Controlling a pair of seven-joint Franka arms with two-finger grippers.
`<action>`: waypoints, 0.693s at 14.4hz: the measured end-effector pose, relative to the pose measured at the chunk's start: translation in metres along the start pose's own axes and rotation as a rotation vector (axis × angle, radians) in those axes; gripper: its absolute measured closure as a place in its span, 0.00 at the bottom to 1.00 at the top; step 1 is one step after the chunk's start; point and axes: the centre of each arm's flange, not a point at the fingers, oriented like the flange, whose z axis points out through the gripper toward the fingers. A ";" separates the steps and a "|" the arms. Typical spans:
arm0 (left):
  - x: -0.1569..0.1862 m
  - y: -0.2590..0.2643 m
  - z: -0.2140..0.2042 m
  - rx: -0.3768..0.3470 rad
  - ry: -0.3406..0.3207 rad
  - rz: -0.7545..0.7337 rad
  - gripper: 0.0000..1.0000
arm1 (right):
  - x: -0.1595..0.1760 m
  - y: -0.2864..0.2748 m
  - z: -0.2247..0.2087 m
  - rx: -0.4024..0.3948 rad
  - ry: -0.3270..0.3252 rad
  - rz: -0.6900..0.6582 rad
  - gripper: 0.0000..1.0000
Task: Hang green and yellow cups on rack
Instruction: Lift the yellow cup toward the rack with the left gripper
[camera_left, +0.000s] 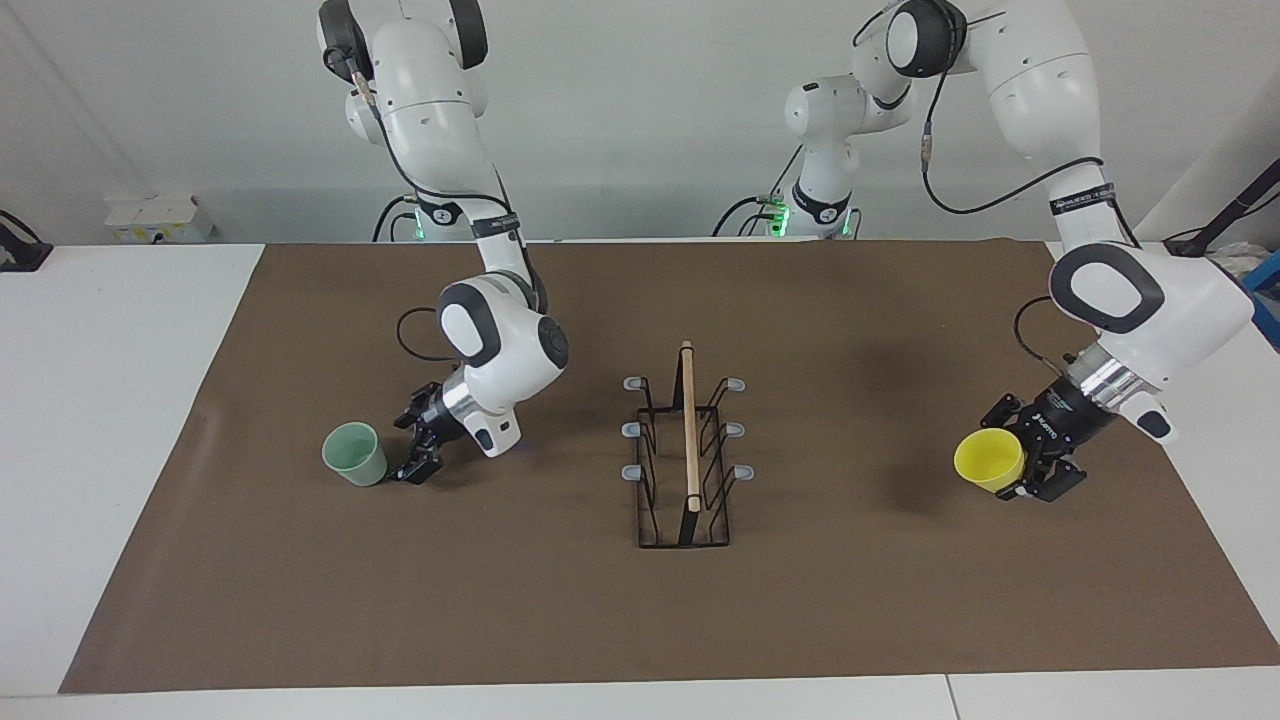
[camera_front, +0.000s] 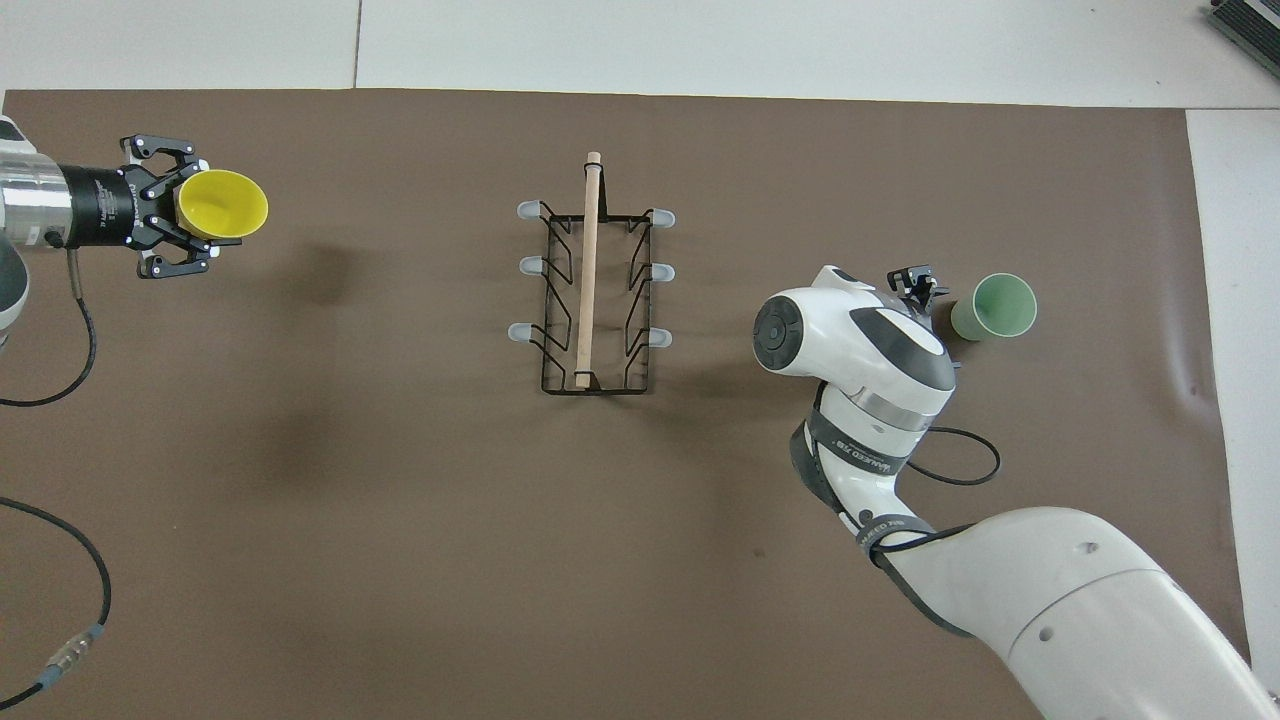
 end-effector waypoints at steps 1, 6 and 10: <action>-0.013 0.005 -0.008 0.002 0.036 0.050 0.32 | 0.000 -0.002 0.006 -0.013 -0.012 -0.017 0.00; -0.114 0.017 -0.032 0.062 0.177 0.316 0.32 | -0.005 -0.006 0.023 -0.085 -0.085 -0.090 0.00; -0.182 0.006 -0.052 0.126 0.262 0.495 0.32 | -0.012 -0.009 0.041 -0.131 -0.124 -0.141 0.00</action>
